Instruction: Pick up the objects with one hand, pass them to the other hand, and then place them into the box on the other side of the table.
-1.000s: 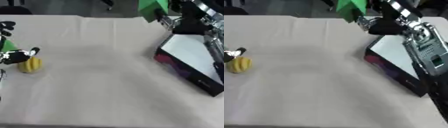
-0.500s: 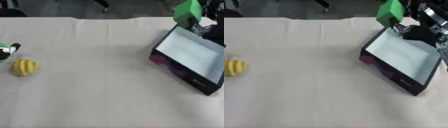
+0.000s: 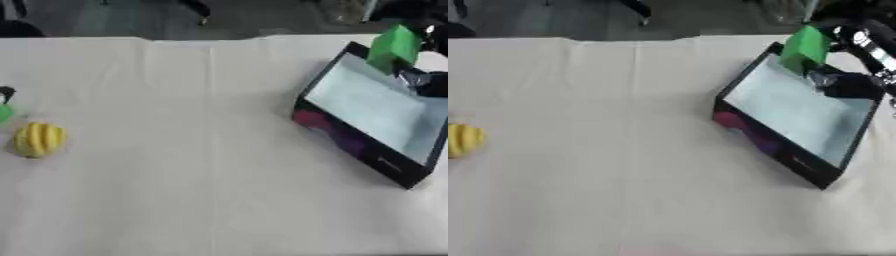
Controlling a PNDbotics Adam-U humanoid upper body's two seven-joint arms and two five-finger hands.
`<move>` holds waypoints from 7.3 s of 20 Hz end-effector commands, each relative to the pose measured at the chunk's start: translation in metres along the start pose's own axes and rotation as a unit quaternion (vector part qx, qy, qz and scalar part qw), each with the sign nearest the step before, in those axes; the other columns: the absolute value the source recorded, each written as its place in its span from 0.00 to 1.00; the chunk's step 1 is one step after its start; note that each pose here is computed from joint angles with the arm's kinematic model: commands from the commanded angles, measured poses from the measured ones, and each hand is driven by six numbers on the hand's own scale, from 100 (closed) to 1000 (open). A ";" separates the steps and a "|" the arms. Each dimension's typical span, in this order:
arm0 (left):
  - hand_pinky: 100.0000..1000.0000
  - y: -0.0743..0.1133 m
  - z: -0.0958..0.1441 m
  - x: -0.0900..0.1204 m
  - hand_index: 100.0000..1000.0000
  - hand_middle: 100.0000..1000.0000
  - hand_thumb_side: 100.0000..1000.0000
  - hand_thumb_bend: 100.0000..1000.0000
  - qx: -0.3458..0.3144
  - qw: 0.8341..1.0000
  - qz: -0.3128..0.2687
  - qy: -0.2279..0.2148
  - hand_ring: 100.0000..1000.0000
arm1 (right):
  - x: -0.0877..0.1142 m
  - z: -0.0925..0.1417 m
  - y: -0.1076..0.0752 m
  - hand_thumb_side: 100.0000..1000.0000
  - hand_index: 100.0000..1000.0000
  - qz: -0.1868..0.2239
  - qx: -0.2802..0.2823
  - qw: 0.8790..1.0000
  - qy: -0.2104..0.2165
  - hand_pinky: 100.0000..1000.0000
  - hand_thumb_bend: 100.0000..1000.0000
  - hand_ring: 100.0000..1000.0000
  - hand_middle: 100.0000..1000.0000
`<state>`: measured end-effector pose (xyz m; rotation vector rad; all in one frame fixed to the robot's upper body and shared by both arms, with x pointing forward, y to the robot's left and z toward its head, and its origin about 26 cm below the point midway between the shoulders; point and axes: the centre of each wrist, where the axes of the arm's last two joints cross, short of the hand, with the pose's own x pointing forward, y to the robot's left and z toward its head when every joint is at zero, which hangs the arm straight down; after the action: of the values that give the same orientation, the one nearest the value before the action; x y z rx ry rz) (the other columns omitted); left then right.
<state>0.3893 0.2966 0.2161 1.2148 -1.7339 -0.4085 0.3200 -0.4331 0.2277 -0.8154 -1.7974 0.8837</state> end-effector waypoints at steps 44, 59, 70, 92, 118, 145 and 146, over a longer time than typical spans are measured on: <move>0.79 0.073 -0.077 -0.040 0.87 0.74 0.12 0.75 -0.202 0.972 -0.122 -0.001 0.76 | 0.053 -0.002 -0.046 0.46 1.00 -0.232 -0.048 0.957 -0.169 1.00 0.00 1.00 1.00; 0.85 0.073 -0.122 -0.079 0.86 0.77 0.13 0.90 -0.301 0.932 -0.142 0.146 0.82 | 0.064 -0.003 -0.056 0.48 1.00 -0.249 -0.072 0.949 -0.180 1.00 0.00 1.00 1.00; 0.87 0.075 -0.125 -0.105 0.84 0.77 0.11 0.93 -0.274 0.910 -0.173 0.260 0.84 | 0.065 -0.003 -0.059 0.47 1.00 -0.254 -0.084 0.948 -0.175 1.00 0.00 1.00 1.00; 0.88 0.075 -0.109 -0.148 0.78 0.78 0.04 0.78 -0.213 0.888 -0.145 0.381 0.84 | 0.065 -0.004 -0.055 0.45 1.00 -0.241 -0.093 0.951 -0.169 1.00 0.00 1.00 1.00; 0.86 0.075 -0.114 -0.138 0.59 0.72 0.00 0.31 -0.196 0.900 -0.118 0.371 0.81 | 0.058 -0.006 -0.052 0.45 1.00 -0.255 -0.096 0.951 -0.149 1.00 0.00 1.00 1.00; 0.79 0.055 -0.111 -0.010 0.59 0.67 0.00 0.21 -0.216 0.971 -0.101 0.018 0.74 | 0.102 -0.035 -0.047 0.43 1.00 -0.272 -0.014 0.936 -0.223 1.00 0.00 1.00 1.00; 0.78 0.050 -0.107 -0.004 0.59 0.67 0.00 0.20 -0.215 0.972 -0.092 -0.002 0.73 | 0.109 -0.039 -0.045 0.43 1.00 -0.268 -0.002 0.935 -0.233 1.00 0.00 1.00 1.00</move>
<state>0.4571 0.3529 0.2847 1.0362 -1.3589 -0.8406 0.3169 -0.3638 0.3169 -0.0760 -2.2650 0.6770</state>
